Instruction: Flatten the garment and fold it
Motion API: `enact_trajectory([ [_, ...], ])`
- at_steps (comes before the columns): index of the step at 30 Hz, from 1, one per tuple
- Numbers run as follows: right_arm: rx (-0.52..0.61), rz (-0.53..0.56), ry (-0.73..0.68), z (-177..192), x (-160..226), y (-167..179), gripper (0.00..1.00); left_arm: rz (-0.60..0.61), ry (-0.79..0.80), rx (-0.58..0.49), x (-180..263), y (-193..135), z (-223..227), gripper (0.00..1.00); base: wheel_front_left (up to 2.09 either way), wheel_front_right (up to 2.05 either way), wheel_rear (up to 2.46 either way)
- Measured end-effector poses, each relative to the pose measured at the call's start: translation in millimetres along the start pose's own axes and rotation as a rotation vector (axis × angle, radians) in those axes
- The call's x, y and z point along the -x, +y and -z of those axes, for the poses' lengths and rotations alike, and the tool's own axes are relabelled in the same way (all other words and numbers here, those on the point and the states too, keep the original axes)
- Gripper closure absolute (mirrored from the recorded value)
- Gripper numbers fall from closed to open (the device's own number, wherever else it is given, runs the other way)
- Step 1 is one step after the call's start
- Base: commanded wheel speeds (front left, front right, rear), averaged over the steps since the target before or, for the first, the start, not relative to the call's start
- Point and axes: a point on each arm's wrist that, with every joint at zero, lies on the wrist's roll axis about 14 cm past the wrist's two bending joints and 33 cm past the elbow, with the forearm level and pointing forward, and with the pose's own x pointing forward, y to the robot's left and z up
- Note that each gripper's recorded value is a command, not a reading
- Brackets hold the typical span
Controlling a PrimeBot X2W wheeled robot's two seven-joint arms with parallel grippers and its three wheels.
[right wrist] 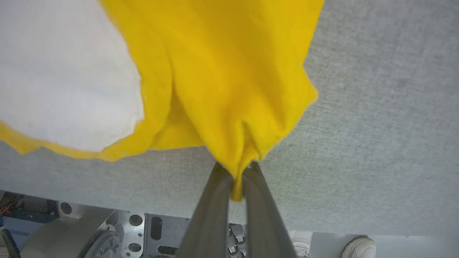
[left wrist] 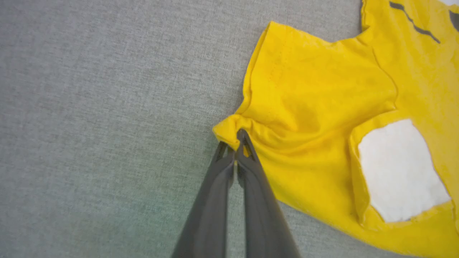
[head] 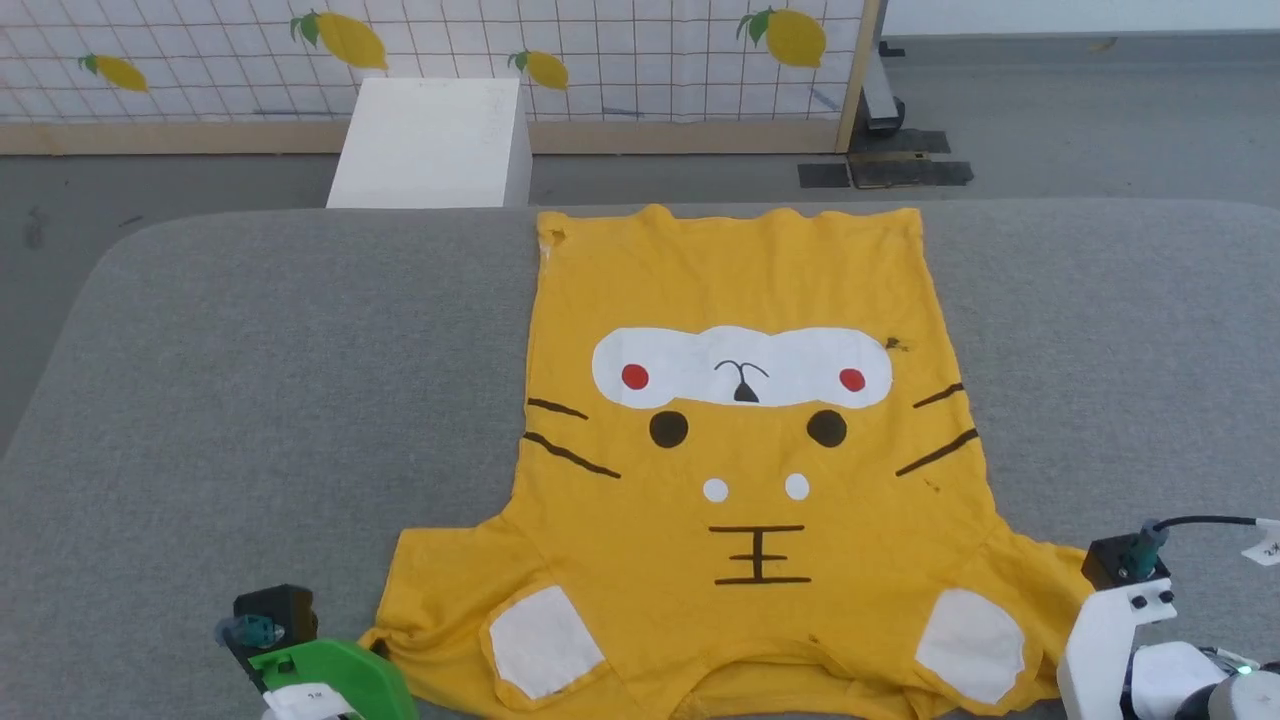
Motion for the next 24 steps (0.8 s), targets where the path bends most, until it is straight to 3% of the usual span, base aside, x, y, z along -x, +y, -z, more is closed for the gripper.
enact_trajectory([
  [1, 0.0, -0.004, -0.004, -2, 0, 0, 0.0, 0.0, -0.009, 0.006, 0, 0, -1, 1.0, 0.0, 0.0, 0.0],
  [7, -0.048, -0.043, -0.135, -26, 19, -4, 0.0, 0.024, -0.068, 0.031, 2, -8, -15, 1.0, 0.0, 0.0, 0.0],
  [14, -0.233, -0.045, -0.4, -61, 81, -37, 0.0, 0.061, -0.111, 0.028, 4, -21, -25, 1.0, 0.0, 0.0, 0.0],
  [17, -0.299, -0.035, -0.574, -87, 108, -50, 0.0, 0.077, -0.121, 0.028, 4, -27, -29, 1.0, 0.0, 0.0, 0.0],
  [20, -0.374, -0.052, -0.877, -143, 147, -60, 0.0, 0.091, -0.138, 0.036, 3, -33, -34, 1.0, 0.0, 0.0, 0.0],
  [24, -0.375, -0.061, -1.079, -198, 165, -62, 0.0, 0.099, -0.161, 0.047, -2, -37, -42, 1.0, 0.0, 0.0, 0.0],
])
